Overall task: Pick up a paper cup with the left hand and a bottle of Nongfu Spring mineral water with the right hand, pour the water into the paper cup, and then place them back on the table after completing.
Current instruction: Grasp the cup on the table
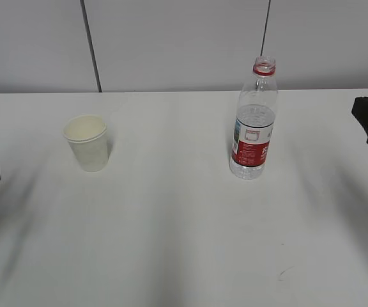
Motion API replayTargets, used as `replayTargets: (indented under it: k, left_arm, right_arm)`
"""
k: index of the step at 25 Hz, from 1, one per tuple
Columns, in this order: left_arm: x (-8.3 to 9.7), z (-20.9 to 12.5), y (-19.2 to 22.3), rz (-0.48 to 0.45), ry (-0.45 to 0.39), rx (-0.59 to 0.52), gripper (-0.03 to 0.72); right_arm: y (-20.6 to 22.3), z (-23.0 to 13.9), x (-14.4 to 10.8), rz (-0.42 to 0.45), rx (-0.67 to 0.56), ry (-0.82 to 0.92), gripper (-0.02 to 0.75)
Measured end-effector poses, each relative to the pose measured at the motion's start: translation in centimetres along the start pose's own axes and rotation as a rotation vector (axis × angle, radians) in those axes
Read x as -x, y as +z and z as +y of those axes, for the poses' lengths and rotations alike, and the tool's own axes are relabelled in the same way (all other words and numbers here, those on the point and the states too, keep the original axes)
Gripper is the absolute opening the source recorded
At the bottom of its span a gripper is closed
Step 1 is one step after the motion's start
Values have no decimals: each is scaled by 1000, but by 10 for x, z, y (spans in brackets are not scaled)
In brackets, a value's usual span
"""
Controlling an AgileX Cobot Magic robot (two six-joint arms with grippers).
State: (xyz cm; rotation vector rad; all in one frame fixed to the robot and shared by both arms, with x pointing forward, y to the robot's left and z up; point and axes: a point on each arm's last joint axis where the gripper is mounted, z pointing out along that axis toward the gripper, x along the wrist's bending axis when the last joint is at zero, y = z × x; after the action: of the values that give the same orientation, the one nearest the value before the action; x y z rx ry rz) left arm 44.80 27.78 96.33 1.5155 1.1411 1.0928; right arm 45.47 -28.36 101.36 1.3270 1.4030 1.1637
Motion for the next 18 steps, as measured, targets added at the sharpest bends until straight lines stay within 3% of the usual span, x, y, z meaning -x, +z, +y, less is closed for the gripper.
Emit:
replayTargets:
  k: [10,18]
  left_arm:
    - [11,-10,12,-111,67,14,240]
    - [18,-20,21,-178,-4,56,244]
  right_arm:
    - [0,1,0,0,9,0,587]
    - [0,3,0,0,32,0,587]
